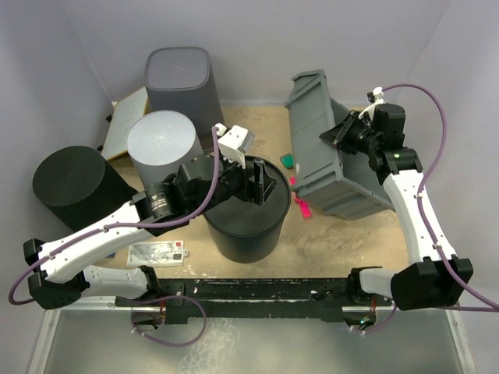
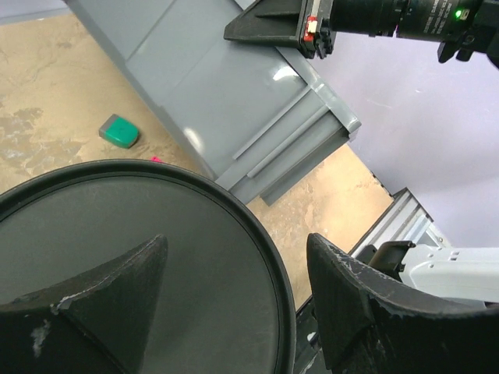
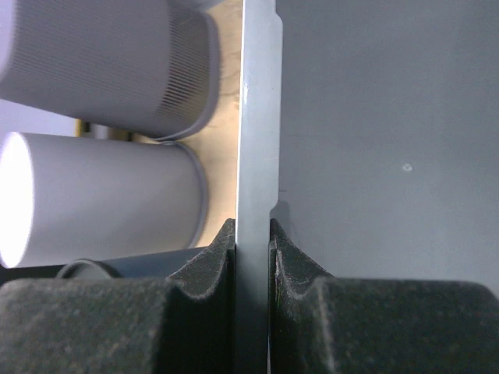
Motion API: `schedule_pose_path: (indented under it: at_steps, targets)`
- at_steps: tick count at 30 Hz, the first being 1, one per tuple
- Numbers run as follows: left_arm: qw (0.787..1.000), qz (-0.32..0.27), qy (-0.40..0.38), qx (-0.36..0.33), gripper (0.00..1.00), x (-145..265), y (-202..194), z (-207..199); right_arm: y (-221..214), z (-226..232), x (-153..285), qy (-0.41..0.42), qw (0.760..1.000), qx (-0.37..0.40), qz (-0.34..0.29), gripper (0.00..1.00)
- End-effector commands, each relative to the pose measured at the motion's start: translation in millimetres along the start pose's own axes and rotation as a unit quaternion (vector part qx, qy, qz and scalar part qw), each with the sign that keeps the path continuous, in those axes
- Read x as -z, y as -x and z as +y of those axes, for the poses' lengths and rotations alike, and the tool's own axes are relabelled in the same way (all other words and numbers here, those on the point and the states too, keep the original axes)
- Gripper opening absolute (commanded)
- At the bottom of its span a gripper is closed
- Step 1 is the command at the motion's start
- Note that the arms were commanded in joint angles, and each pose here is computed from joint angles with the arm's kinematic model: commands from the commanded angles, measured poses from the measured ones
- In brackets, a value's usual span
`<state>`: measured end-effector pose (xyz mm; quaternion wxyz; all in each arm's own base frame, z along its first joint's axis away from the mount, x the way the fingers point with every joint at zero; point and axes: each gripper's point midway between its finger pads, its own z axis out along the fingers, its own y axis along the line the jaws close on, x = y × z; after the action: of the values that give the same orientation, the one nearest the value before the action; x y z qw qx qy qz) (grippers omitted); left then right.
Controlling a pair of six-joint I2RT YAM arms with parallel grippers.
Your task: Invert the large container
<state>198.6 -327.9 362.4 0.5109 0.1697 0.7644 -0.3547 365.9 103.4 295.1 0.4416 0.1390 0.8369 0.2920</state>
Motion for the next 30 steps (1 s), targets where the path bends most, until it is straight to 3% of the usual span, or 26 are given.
schedule_pose_path:
  at_steps: [1,15,30]
  targets:
    - [0.999,-0.042,-0.006,0.015,0.69,7,21,-4,49,98,44,0.215,0.972,0.018,-0.093,0.00]
    - [0.999,-0.033,-0.004,0.003,0.69,-5,13,-5,55,94,41,0.319,0.935,-0.131,-0.078,0.00]
    - [1.000,-0.024,-0.011,0.004,0.69,-15,6,-8,53,-26,20,0.247,0.918,-0.303,-0.069,0.00]
